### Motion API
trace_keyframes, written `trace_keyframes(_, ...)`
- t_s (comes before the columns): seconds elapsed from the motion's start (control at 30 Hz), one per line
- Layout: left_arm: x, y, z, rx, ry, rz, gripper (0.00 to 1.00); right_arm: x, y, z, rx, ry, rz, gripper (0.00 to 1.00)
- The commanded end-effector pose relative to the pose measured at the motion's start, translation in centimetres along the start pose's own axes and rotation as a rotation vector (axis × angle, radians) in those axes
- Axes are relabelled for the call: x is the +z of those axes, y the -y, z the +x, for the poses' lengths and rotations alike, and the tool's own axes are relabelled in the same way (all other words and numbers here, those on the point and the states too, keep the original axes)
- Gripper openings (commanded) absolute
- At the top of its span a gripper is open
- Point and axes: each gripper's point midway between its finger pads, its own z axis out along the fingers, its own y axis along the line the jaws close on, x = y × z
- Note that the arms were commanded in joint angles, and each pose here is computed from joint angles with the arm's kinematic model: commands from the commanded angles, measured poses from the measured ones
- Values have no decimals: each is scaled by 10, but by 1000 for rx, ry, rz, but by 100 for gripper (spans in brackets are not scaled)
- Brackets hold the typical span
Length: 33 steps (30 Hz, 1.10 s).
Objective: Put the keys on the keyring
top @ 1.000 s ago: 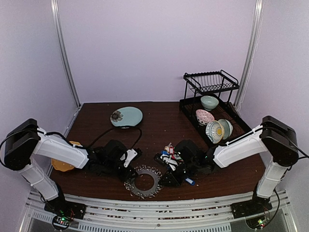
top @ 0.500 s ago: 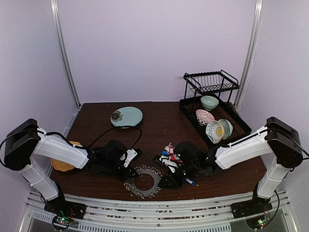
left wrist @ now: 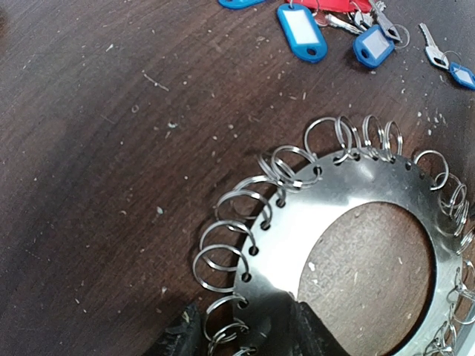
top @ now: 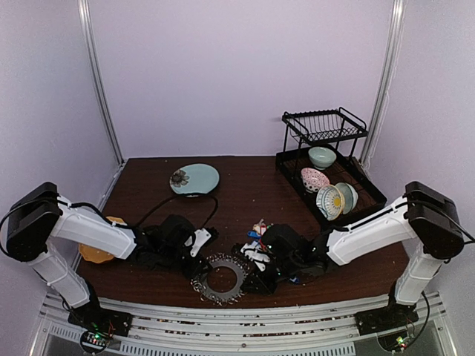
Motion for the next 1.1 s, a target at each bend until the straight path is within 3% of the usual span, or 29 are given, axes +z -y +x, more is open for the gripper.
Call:
trace_keyframes(0.0, -2, 1, -7, 7, 37, 10, 42, 5, 0, 2, -2, -23, 18, 21)
trace_keyframes(0.33, -2, 1, -9, 12, 39, 10, 42, 12, -4, 12, -4, -62, 9, 19)
trace_keyframes(0.53, -3, 0, -8, 10, 40, 9, 42, 13, -5, 12, -10, -70, 6, 0)
trace_keyframes(0.67, -6, 2, -11, 13, 54, 17, 42, 6, -7, 3, -29, -40, 10, 0)
trace_keyframes(0.83, -40, 17, -44, 66, 242, 85, 42, -25, -18, -27, -147, 44, 34, 0)
trace_keyframes(1.07, -133, 57, -106, 319, 576, 165, 44, -108, -48, -103, -486, 291, 127, 0)
